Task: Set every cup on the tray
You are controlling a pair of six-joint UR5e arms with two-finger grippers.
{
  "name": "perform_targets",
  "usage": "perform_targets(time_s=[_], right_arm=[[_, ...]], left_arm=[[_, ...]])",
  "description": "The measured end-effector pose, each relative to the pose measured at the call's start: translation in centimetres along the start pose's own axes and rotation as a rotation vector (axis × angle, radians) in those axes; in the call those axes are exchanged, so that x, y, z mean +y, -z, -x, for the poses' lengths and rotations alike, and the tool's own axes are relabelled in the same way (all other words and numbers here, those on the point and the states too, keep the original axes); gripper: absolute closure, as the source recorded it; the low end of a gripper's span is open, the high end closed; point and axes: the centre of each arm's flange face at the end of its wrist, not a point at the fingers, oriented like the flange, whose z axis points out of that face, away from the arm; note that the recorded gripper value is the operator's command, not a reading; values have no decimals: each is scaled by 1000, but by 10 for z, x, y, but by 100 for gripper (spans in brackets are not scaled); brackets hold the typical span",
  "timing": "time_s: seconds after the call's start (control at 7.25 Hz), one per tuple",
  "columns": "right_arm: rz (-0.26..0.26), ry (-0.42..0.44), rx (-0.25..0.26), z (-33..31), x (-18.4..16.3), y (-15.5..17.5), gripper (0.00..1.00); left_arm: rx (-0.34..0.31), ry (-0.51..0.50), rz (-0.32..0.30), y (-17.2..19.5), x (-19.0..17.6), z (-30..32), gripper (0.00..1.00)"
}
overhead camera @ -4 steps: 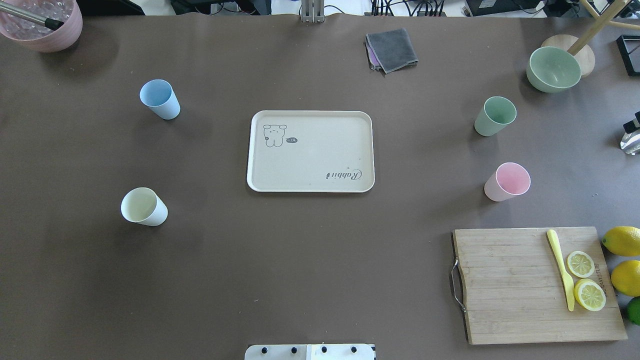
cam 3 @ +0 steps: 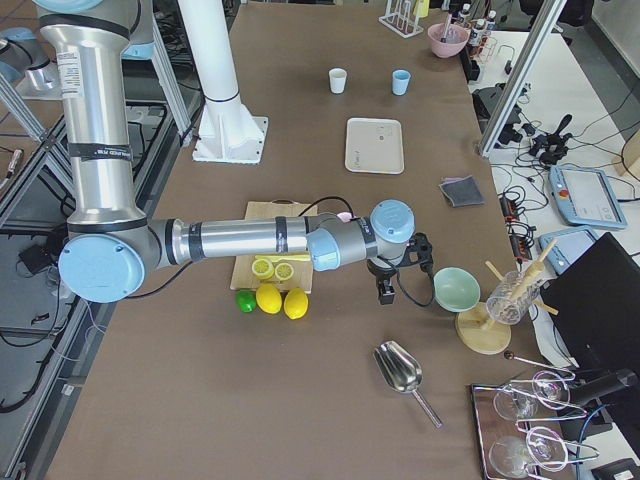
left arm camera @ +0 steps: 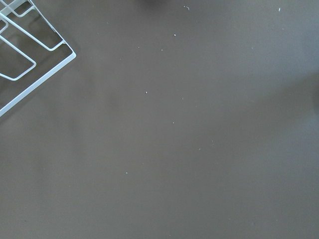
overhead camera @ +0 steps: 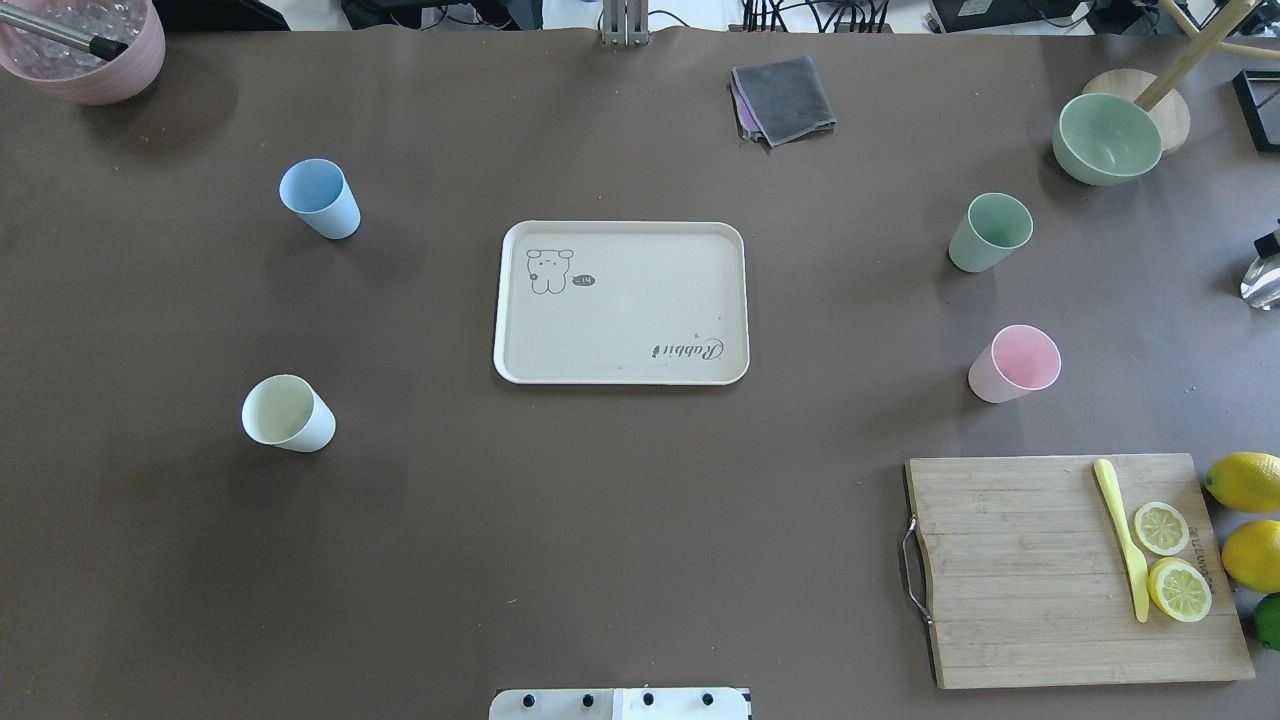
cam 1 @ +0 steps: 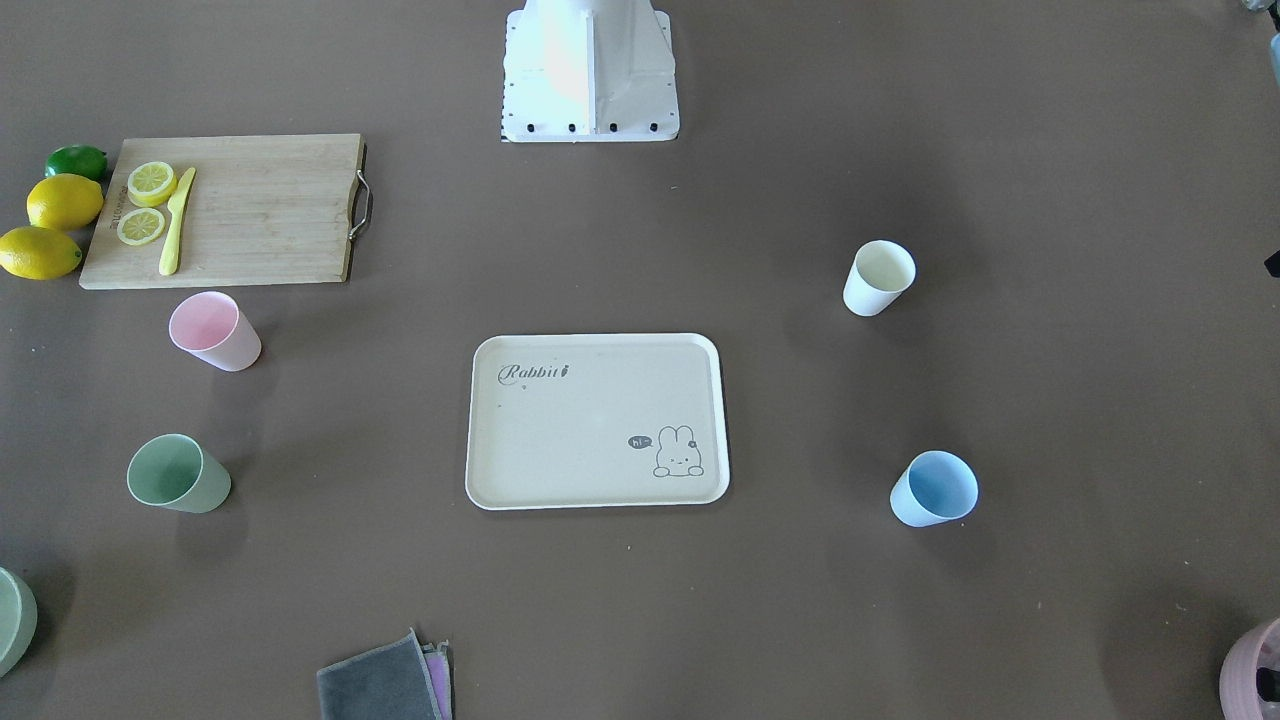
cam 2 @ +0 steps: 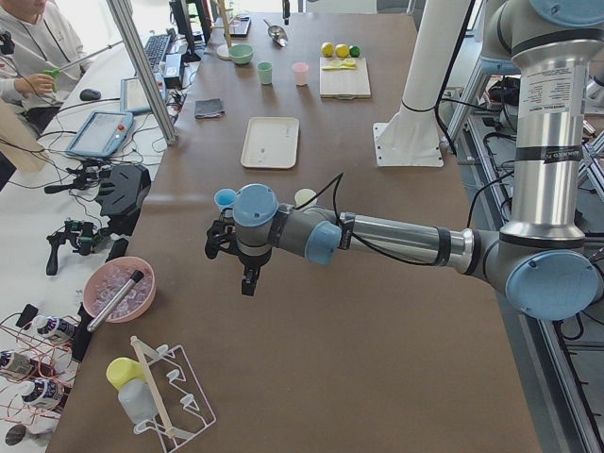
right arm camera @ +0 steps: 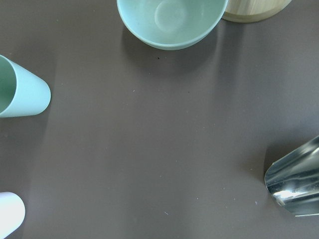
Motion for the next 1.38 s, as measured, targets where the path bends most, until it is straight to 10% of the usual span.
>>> perform_targets(time_s=[1.38], right_arm=[[-49,52,-10,-10,13,-6,0]], left_arm=[[1,31,22,-7,16,11,2]])
